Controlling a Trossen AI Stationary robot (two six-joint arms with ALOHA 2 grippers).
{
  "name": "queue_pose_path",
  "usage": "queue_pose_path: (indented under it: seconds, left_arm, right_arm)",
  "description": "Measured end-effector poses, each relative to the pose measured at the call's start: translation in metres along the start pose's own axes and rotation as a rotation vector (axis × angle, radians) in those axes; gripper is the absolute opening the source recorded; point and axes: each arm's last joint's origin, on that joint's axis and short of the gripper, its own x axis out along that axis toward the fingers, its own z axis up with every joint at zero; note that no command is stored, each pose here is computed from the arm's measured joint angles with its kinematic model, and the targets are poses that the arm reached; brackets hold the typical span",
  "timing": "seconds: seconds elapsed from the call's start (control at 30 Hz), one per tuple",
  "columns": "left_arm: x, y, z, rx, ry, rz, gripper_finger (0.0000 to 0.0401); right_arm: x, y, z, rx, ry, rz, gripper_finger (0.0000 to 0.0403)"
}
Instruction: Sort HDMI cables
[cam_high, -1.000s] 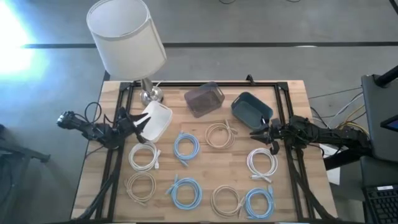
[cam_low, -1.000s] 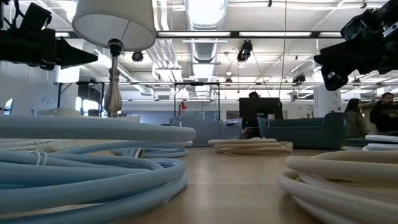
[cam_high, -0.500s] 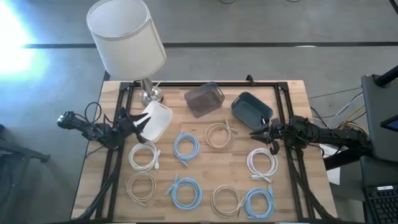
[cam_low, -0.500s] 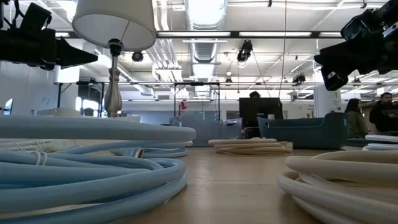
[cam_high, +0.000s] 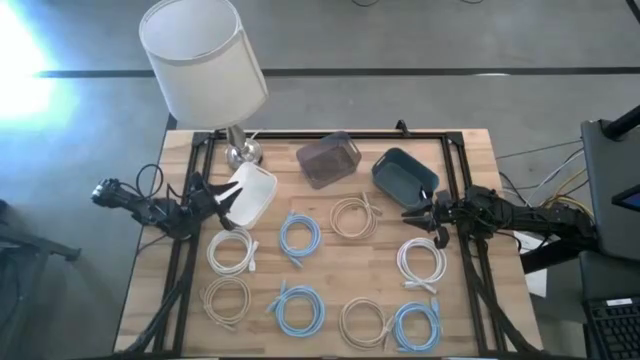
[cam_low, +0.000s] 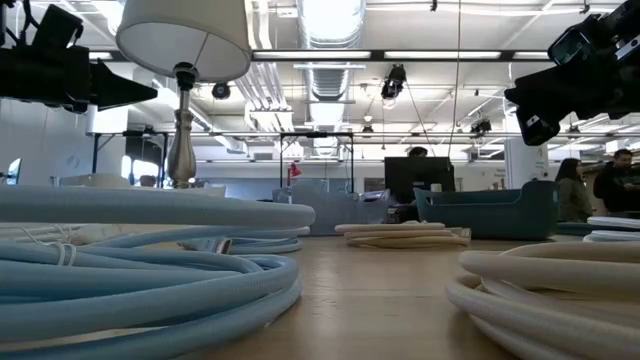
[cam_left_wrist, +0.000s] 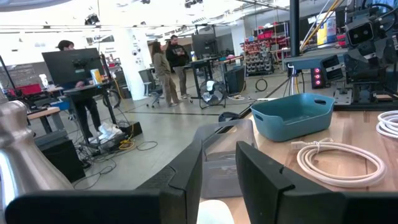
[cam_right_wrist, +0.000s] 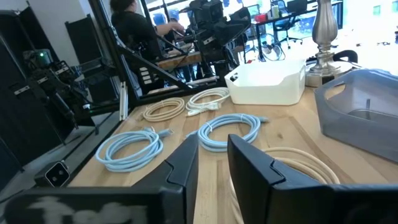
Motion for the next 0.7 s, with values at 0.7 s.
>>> queue_pose_path:
  seconds: [0.7]
  left_arm:
    - [0.0000,-0.0001,-0.0001,0.000,0.000,-0.001,0.0101]
  right_arm:
    - [0.0000,0.0000,0.0000,0.000,0.000,0.000,0.0071]
